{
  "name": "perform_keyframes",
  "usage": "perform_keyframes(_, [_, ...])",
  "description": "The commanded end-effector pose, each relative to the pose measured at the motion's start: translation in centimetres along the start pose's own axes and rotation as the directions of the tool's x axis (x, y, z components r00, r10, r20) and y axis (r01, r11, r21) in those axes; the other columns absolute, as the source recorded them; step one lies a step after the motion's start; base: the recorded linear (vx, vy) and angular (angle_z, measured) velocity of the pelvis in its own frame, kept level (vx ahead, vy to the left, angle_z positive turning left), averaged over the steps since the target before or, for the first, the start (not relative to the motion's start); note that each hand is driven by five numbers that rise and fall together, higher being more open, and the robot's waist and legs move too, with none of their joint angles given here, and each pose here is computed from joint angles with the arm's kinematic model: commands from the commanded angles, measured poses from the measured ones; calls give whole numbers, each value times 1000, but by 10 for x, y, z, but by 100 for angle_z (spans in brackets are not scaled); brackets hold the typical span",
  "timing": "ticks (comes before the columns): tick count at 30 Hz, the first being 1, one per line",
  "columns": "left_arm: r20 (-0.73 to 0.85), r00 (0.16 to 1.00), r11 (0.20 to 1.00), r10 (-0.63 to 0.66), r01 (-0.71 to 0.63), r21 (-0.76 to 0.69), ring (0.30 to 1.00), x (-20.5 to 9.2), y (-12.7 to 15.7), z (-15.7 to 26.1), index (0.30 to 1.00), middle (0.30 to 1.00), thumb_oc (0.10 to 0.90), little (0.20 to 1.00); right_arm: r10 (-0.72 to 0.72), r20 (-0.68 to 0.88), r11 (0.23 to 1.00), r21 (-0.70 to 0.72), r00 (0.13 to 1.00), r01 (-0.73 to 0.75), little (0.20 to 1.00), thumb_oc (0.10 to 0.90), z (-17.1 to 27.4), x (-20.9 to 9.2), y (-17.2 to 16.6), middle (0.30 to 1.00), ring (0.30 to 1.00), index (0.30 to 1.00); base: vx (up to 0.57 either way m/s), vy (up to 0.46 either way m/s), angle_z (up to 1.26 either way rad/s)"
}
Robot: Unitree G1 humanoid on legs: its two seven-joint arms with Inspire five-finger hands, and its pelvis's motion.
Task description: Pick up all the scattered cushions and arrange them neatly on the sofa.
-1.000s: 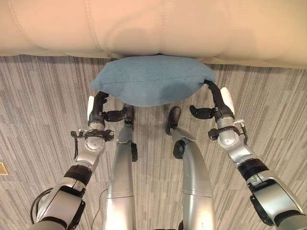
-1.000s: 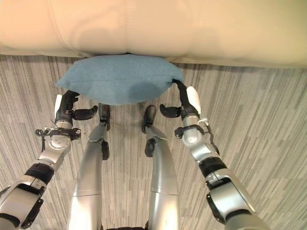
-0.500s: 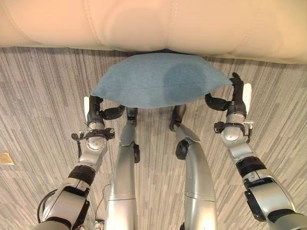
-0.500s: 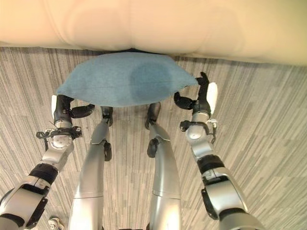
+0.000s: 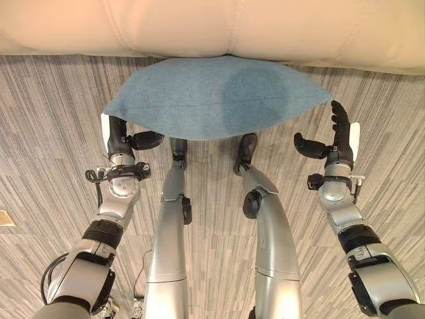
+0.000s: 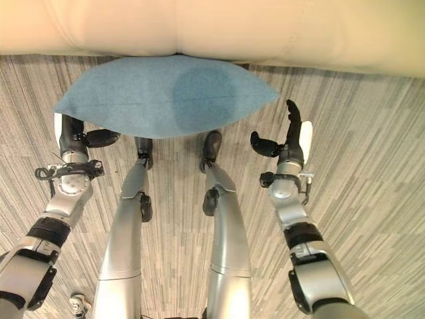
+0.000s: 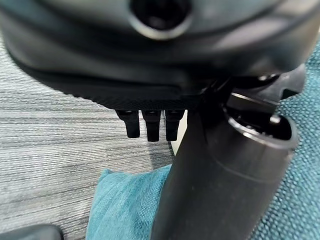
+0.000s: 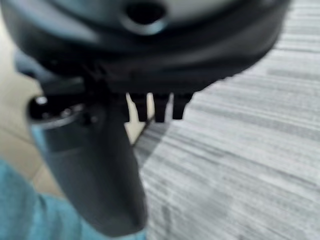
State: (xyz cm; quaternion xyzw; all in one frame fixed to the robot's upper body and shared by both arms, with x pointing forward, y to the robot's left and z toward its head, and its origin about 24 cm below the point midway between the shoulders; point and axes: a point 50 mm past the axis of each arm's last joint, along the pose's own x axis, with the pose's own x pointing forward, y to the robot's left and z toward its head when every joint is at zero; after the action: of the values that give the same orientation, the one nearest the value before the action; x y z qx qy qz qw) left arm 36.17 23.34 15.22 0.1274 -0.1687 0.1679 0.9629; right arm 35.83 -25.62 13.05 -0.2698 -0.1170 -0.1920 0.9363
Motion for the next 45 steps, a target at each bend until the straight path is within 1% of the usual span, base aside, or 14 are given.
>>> perform_keyframes(1, [98, 995, 999, -32, 33, -9, 900, -6, -2, 11, 900, 900, 800, 900, 124, 74, 988, -106, 990, -116, 900, 800, 0, -12, 6, 900, 900, 900, 14, -11, -4])
perform_keyframes(7, [137, 989, 998, -55, 60, -32, 900, -3, -13, 22, 900, 900, 800, 900, 132, 186, 984, -140, 974, -107, 900, 800, 34, 4, 15, 900, 900, 900, 6, -3, -1])
perform_keyframes(11, [162, 984, 996, -74, 82, -43, 900, -2, -25, 30, 900, 900, 800, 900, 148, 306, 984, -139, 940, -110, 900, 800, 76, 15, 34, 900, 900, 900, 0, 0, 0])
perform_keyframes(19, [145, 985, 993, -98, 106, -50, 900, -3, -36, 28, 900, 900, 800, 900, 181, 446, 983, -92, 877, -156, 900, 800, 126, 12, 62, 900, 900, 900, 3, -17, 1])
perform_keyframes(23, [141, 979, 989, -149, 146, 36, 900, -5, -35, 22, 900, 900, 800, 900, 218, 490, 976, -130, 844, -177, 900, 800, 136, 9, 68, 900, 900, 900, 3, -23, 3])
perform_keyframes(25, [142, 968, 966, -206, 178, 188, 900, -4, -27, 17, 900, 900, 800, 900, 240, 506, 970, -157, 829, -185, 900, 800, 137, 7, 68, 900, 900, 900, 7, 7, 4])
perform_keyframes(26, [142, 968, 966, -206, 178, 189, 900, -4, -27, 17, 900, 900, 800, 900, 239, 506, 970, -156, 829, -184, 900, 800, 137, 7, 68, 900, 900, 900, 2, 8, 4])
perform_keyframes(28, [133, 960, 928, -245, 192, 318, 900, -1, -19, 14, 900, 900, 800, 900, 240, 509, 970, -164, 827, -181, 900, 800, 136, 8, 65, 900, 900, 900, 0, 8, 2])
perform_keyframes(31, [131, 963, 917, -235, 175, 359, 900, 3, -10, 14, 900, 900, 800, 900, 234, 506, 971, -168, 830, -171, 900, 800, 135, 10, 61, 900, 900, 900, 0, 0, 0])
perform_keyframes(32, [131, 963, 917, -235, 175, 359, 900, 4, -10, 14, 900, 900, 800, 900, 234, 505, 971, -168, 830, -172, 900, 800, 135, 10, 61, 900, 900, 900, 0, 0, 0])
perform_keyframes(37, [88, 988, 971, -127, 106, 215, 900, -1, 3, 4, 900, 900, 800, 900, 222, 478, 973, -159, 850, -164, 900, 800, 128, 10, 58, 900, 900, 900, 0, 0, 0])
perform_keyframes(38, [44, 996, 988, -77, 70, 136, 900, -6, 7, -6, 900, 900, 800, 900, 214, 465, 975, -152, 859, -161, 900, 800, 125, 10, 57, 900, 900, 900, 0, 0, 0])
perform_keyframes(39, [18, 999, 993, -49, 47, 110, 900, -8, 11, -12, 900, 900, 800, 900, 211, 459, 976, -146, 863, -160, 900, 800, 123, 10, 56, 900, 900, 900, 0, 0, 0])
perform_keyframes(45, [-86, 996, 998, 26, -21, 63, 900, -22, 26, -36, 900, 900, 800, 900, 191, 447, 981, -125, 874, -151, 900, 800, 120, 10, 51, 900, 900, 900, 0, 0, 0])
